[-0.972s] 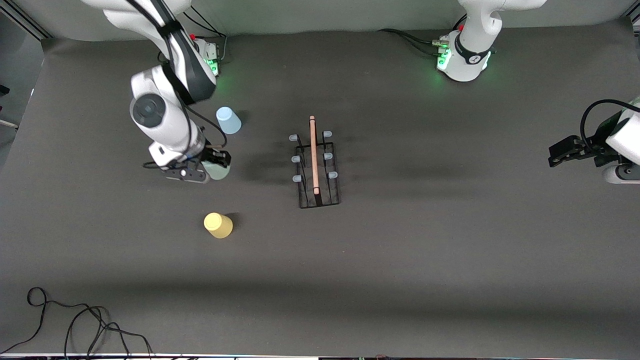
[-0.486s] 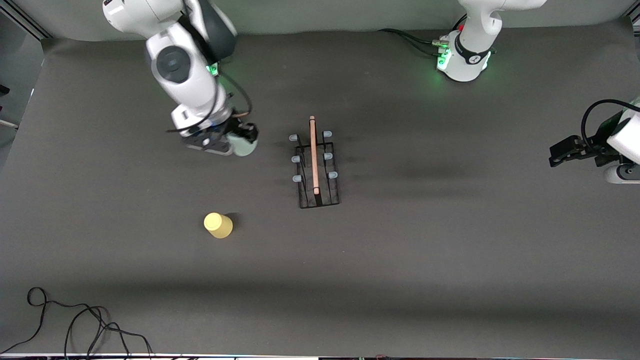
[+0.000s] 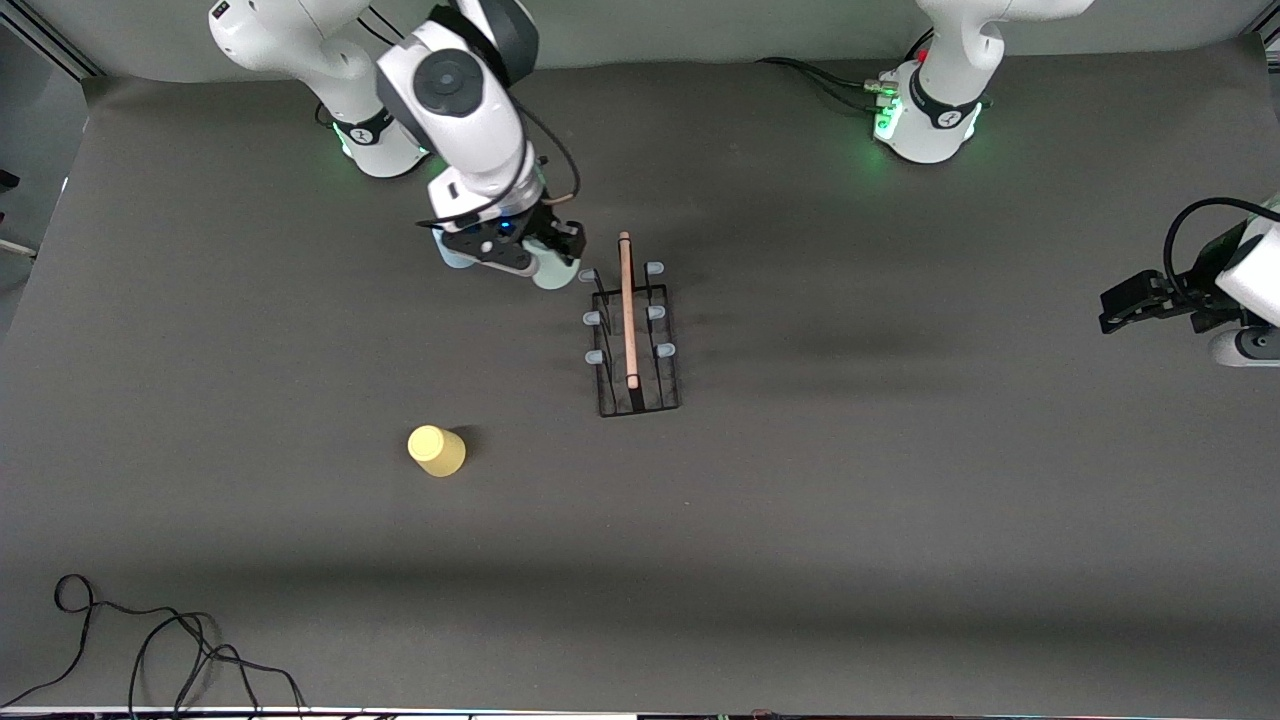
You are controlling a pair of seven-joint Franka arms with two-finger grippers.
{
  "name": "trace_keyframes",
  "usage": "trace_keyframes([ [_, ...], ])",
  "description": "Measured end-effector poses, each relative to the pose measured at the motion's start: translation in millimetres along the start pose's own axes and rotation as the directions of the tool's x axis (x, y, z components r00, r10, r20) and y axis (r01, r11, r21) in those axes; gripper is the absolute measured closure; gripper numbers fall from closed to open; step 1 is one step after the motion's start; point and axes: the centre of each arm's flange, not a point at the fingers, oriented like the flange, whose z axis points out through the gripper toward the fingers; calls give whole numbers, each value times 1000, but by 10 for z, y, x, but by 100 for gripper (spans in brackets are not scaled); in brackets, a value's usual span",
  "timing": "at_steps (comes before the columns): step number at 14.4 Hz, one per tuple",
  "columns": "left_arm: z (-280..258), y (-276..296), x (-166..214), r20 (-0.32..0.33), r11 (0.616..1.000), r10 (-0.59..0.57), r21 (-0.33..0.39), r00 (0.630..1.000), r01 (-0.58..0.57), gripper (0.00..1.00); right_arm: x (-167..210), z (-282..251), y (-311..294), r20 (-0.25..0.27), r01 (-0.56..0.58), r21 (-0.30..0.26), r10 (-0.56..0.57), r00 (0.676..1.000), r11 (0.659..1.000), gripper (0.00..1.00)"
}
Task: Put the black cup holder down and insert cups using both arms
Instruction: 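Carry the green cup with the right gripper onto a rack peg, then open the right gripper off the green cup and move to the yellow cup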
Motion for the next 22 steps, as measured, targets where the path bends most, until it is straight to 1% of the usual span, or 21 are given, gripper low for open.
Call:
trace_keyframes([
  [4,1,16,-10,8,1000,3,0,1000,-3,0,-127,323,-171,-9,-32,17,32,999,999,30],
  [7,-7,30,-13,9,1000,6,0,1000,-6,0,-127,509,-225,-13,-45,26,45,999,999,30],
  [10,4,55,-29,22,1000,10,-1,1000,-10,0,-110,662,-251,-7,-48,9,48,999,999,30],
  [13,11,105,-33,27,1000,19,-1,999,-19,0,-69,711,-336,-8,-50,12,50,999,999,6],
  [14,15,149,-34,28,1000,27,0,999,-27,0,-49,688,-353,-10,-52,16,52,999,999,0],
  [16,14,217,-34,28,999,39,0,999,-39,0,16,609,-358,-12,-50,13,50,999,999,0],
  [18,14,228,-34,28,999,41,0,999,-41,0,219,511,-279,-17,-19,0,19,1000,1000,0],
  [22,7,165,-35,27,1000,30,0,999,-30,0,1014,312,182,-39,92,-22,-93,995,996,0],
])
